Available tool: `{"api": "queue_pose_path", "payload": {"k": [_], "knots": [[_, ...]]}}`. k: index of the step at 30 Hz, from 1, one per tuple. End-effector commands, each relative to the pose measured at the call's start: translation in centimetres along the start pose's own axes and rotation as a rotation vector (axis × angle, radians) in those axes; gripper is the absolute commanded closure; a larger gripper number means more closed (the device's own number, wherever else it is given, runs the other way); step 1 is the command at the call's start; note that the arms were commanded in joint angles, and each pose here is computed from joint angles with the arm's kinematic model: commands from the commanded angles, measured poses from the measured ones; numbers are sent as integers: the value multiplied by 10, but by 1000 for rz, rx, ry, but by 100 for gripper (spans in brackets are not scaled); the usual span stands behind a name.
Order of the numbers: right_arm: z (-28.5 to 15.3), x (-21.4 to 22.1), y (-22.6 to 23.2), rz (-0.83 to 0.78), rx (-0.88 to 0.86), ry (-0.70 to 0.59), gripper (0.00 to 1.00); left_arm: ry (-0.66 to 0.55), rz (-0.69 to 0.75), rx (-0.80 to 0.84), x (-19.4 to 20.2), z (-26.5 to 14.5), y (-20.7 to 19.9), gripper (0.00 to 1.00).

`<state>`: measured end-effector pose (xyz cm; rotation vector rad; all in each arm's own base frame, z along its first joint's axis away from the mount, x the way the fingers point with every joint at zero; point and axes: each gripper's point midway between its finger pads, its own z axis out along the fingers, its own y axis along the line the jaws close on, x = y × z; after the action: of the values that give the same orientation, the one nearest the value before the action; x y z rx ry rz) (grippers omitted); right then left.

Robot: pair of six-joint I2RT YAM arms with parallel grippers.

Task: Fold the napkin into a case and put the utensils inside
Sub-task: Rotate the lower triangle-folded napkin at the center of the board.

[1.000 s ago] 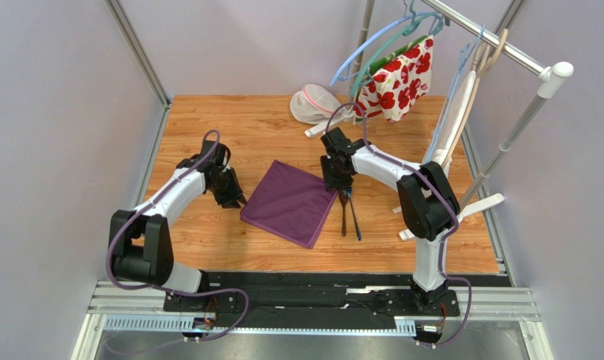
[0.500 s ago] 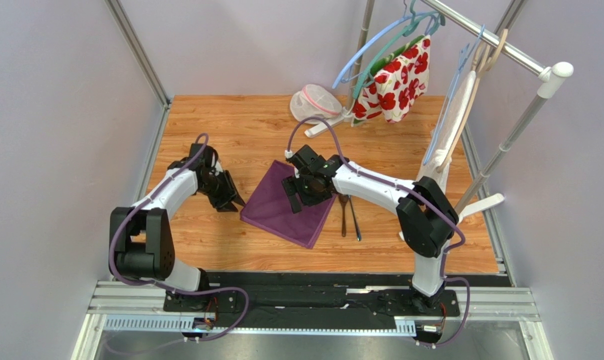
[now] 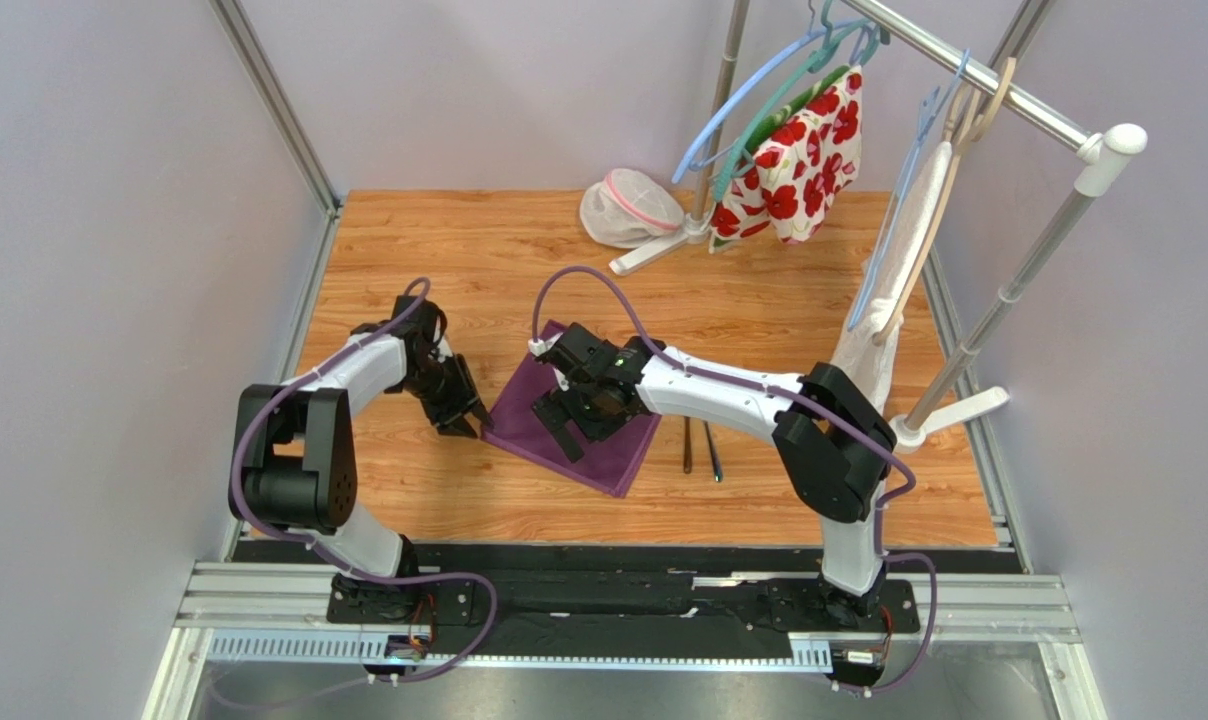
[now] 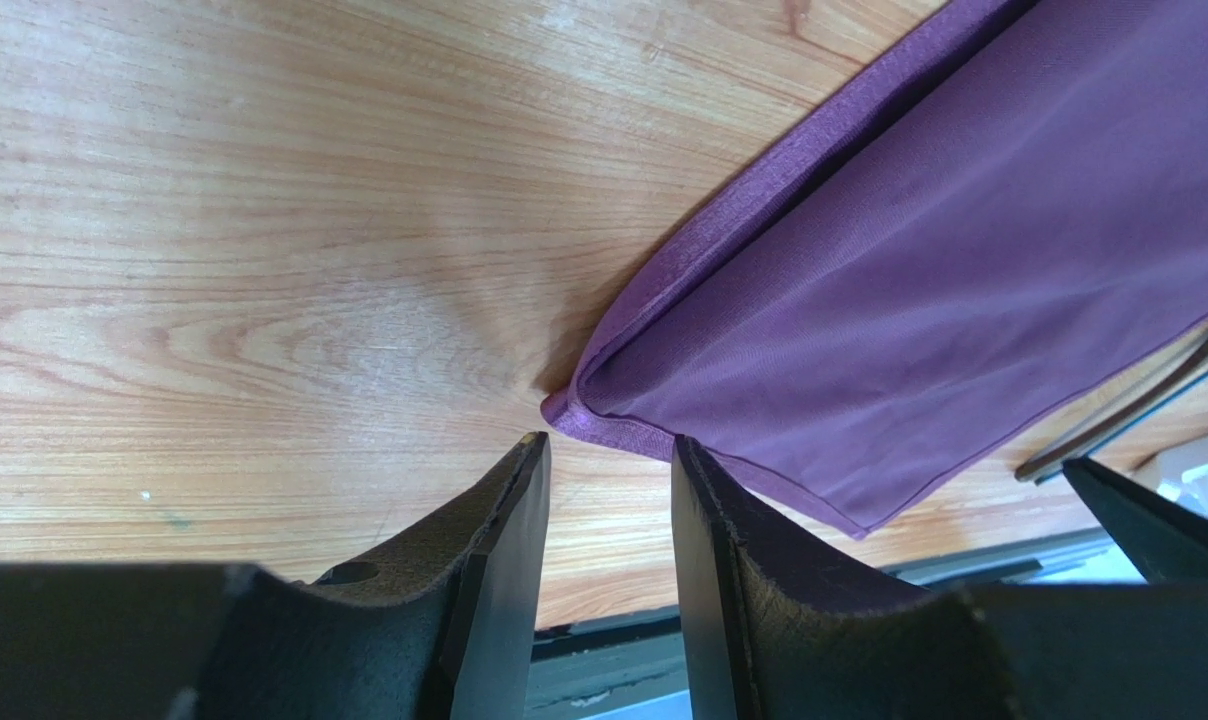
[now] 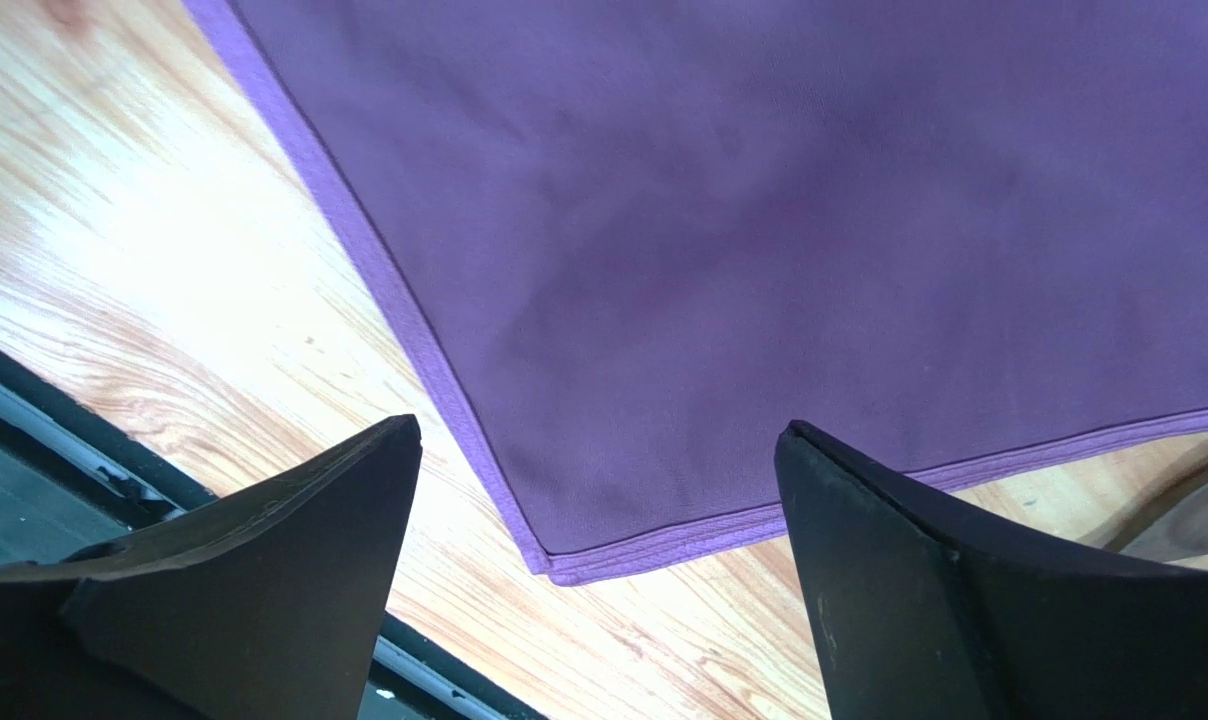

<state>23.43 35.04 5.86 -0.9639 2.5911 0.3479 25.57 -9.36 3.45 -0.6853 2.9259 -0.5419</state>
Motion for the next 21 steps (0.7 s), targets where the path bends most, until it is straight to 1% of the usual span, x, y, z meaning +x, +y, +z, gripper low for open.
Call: {"api": "queue_pose_path", "payload": {"k": [1, 6, 9, 15, 16, 19, 21], "knots": [[-10, -35, 10, -82, 37, -103, 7, -9, -24, -40, -1, 3, 4, 55], [2, -39, 28, -162, 67, -108, 7, -11, -32, -29, -5, 8, -1, 55], [10, -44, 38, -197, 72, -110, 10, -3, -36, -29, -6, 12, -3, 56], [23, -47, 53, -242, 77, -88, 25, 12, -56, -34, -9, 16, -5, 59], [30, -43, 52, -245, 91, -73, 29, 14, -57, -37, -9, 17, -5, 59], [35, -36, 57, -264, 93, -63, 34, 15, -62, -38, -10, 17, -6, 64], [36, -33, 61, -270, 89, -65, 35, 12, -59, -37, -11, 17, -6, 66]]}}
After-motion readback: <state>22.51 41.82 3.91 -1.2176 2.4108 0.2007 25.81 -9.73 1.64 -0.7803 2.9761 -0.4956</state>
